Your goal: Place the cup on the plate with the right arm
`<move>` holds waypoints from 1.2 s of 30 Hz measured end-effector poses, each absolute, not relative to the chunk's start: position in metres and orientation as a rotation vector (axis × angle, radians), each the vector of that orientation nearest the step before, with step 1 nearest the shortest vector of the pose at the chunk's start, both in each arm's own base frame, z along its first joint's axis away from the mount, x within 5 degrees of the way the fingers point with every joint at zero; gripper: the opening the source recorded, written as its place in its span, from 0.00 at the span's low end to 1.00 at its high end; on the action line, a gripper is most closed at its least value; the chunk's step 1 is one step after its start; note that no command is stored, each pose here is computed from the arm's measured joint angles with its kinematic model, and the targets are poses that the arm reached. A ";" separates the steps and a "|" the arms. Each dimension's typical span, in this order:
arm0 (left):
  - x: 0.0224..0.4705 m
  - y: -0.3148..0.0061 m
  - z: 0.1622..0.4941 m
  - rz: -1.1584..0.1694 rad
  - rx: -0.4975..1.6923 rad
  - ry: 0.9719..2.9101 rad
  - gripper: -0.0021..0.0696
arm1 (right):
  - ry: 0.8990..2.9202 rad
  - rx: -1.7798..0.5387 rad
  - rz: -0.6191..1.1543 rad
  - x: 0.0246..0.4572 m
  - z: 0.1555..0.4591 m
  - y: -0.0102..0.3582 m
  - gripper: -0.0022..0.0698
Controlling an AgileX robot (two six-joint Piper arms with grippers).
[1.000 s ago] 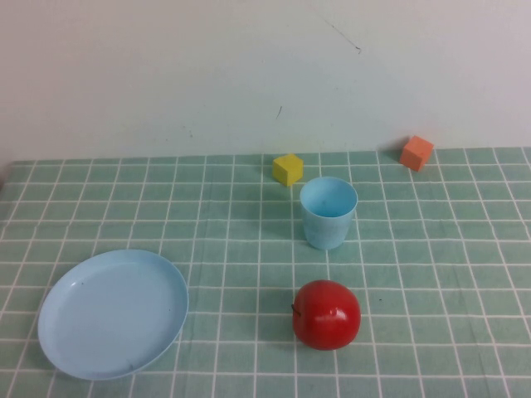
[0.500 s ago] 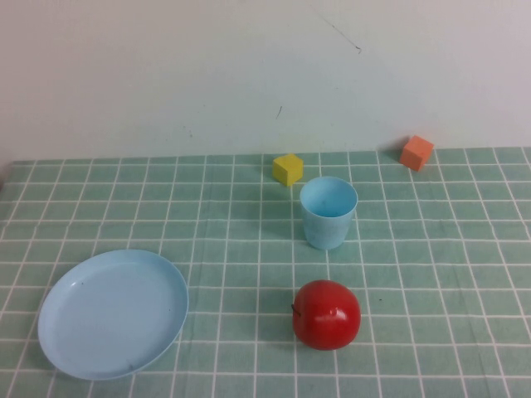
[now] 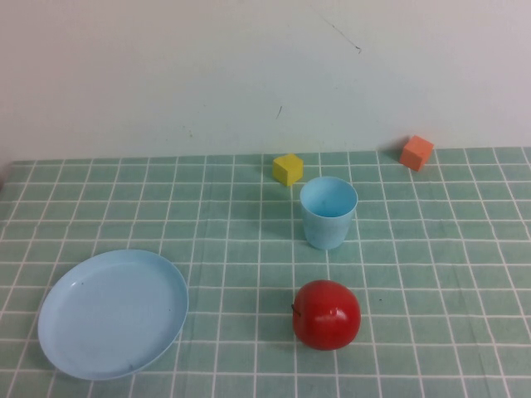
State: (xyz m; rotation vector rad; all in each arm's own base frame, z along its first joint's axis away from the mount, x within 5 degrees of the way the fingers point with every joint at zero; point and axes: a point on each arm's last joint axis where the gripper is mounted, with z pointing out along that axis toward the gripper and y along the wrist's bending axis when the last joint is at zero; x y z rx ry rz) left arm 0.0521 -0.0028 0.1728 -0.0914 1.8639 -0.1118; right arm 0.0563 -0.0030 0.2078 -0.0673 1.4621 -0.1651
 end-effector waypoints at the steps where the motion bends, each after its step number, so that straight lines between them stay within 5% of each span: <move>1: 0.052 -0.003 0.173 -0.112 -0.091 1.864 0.03 | 1.411 -0.074 -0.170 0.056 0.212 -0.003 0.03; 10: 0.052 -0.003 0.173 -0.111 -0.092 1.864 0.03 | 1.023 -0.095 -0.175 0.044 0.245 0.002 0.03; 19: 0.052 -0.003 0.173 -0.112 -0.091 1.864 0.02 | 0.875 -0.079 -0.162 0.036 0.257 0.002 0.03; 31: 0.052 -0.003 0.173 -0.112 -0.091 1.864 0.02 | 0.963 0.028 -0.044 -0.003 0.367 0.001 0.03; 36: 0.052 -0.003 0.173 -0.112 -0.091 1.864 0.02 | 1.202 0.053 -0.050 0.012 0.385 -0.002 0.03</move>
